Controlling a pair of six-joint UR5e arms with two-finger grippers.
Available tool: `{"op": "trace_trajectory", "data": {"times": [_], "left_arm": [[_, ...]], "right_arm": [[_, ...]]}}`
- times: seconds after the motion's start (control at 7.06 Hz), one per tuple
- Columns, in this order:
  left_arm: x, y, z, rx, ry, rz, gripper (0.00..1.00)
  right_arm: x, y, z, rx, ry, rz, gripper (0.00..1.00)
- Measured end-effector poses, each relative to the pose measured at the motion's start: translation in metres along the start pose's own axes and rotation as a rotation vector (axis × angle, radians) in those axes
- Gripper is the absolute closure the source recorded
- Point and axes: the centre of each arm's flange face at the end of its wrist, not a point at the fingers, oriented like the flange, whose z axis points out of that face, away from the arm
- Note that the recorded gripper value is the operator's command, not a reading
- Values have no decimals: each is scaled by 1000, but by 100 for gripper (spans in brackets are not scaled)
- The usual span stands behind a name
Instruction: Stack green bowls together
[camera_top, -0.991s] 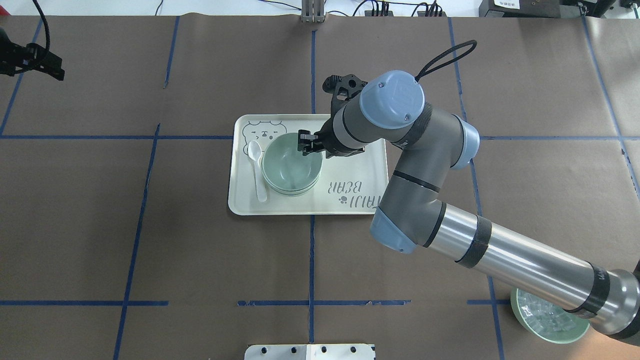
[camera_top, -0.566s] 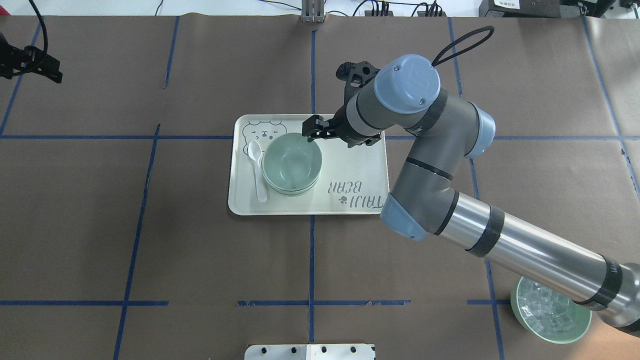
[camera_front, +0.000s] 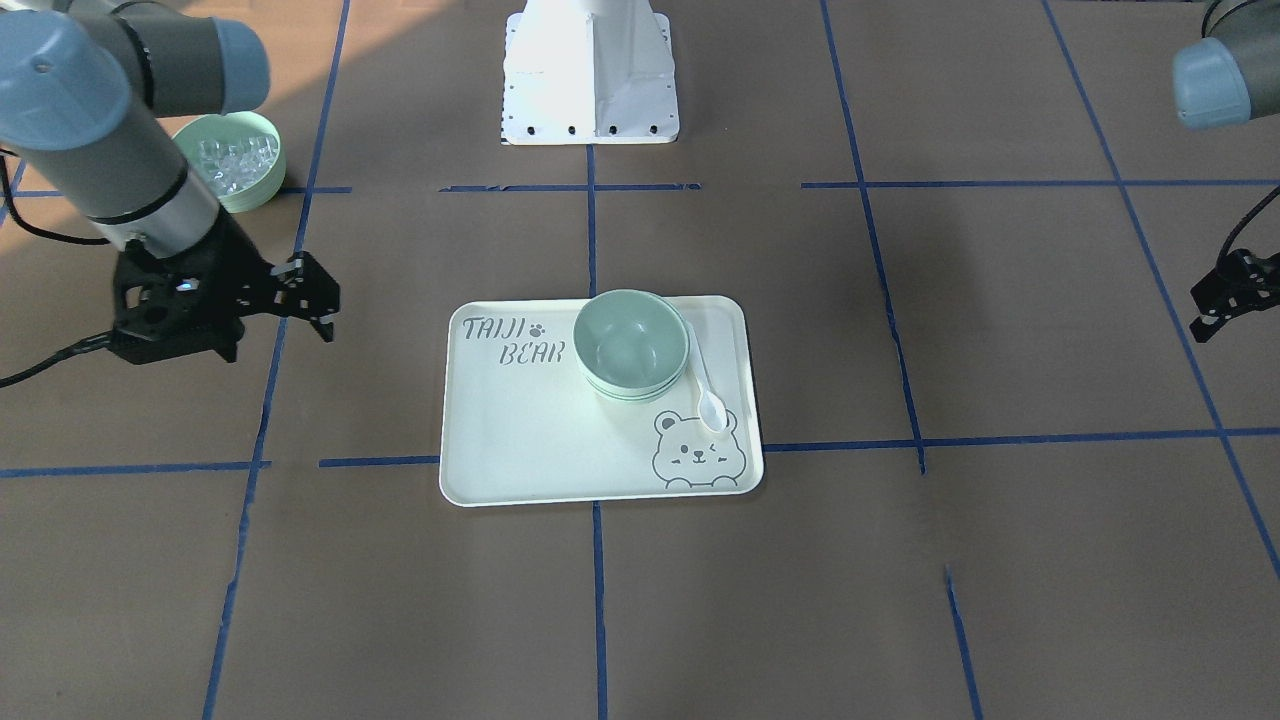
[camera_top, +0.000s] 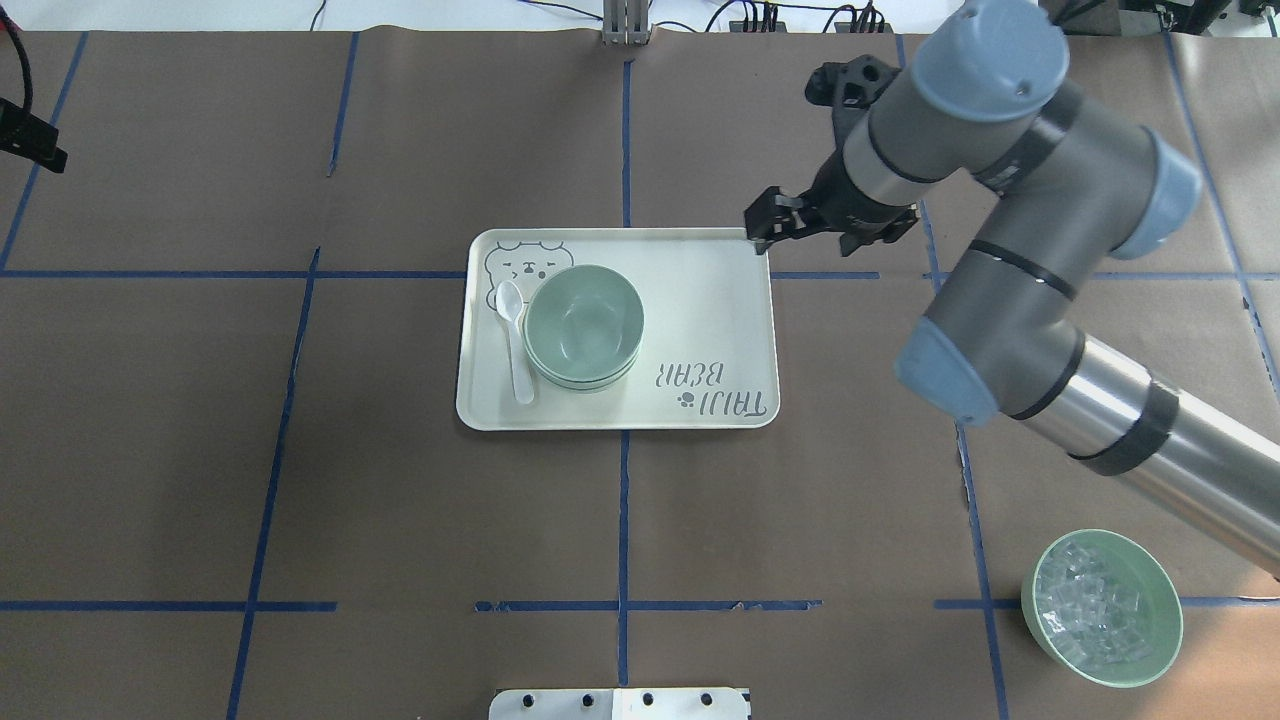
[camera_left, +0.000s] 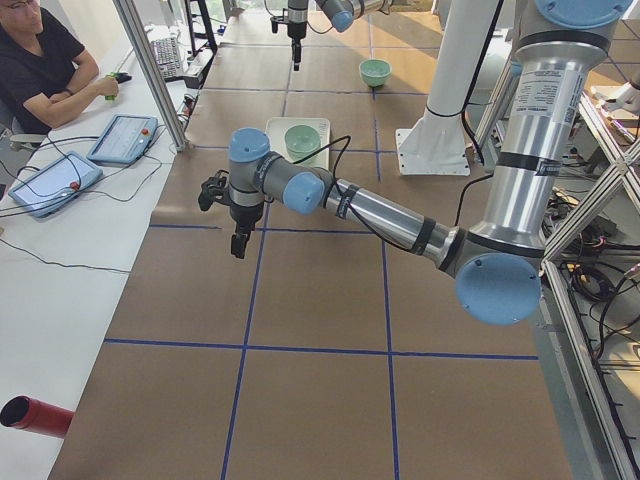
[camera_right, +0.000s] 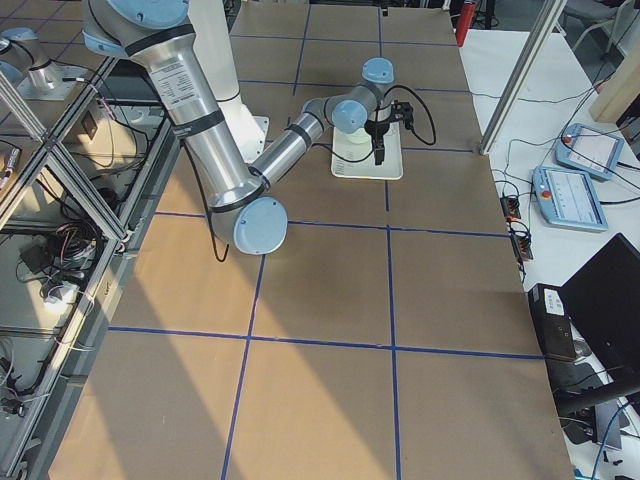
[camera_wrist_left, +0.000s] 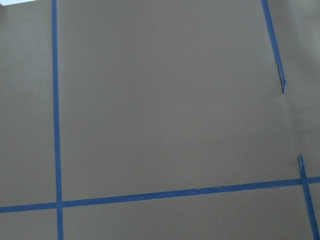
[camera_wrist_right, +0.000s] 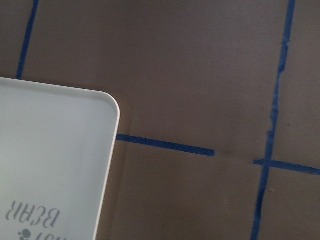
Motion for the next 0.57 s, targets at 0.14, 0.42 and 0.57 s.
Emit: {"op": "trace_trajectory", "data": {"times": [0.14, 0.42, 0.57], "left_arm": [[-28, 7, -5, -20, 0, 18, 0], [-81, 16, -12, -52, -13, 34, 0], [-110, 24, -11, -66, -11, 31, 0]], "right_arm": [[71, 8, -10, -21, 17, -49, 0], [190, 29, -24, -52, 41, -106, 0], [245, 45, -29, -65, 47, -90, 0]]}}
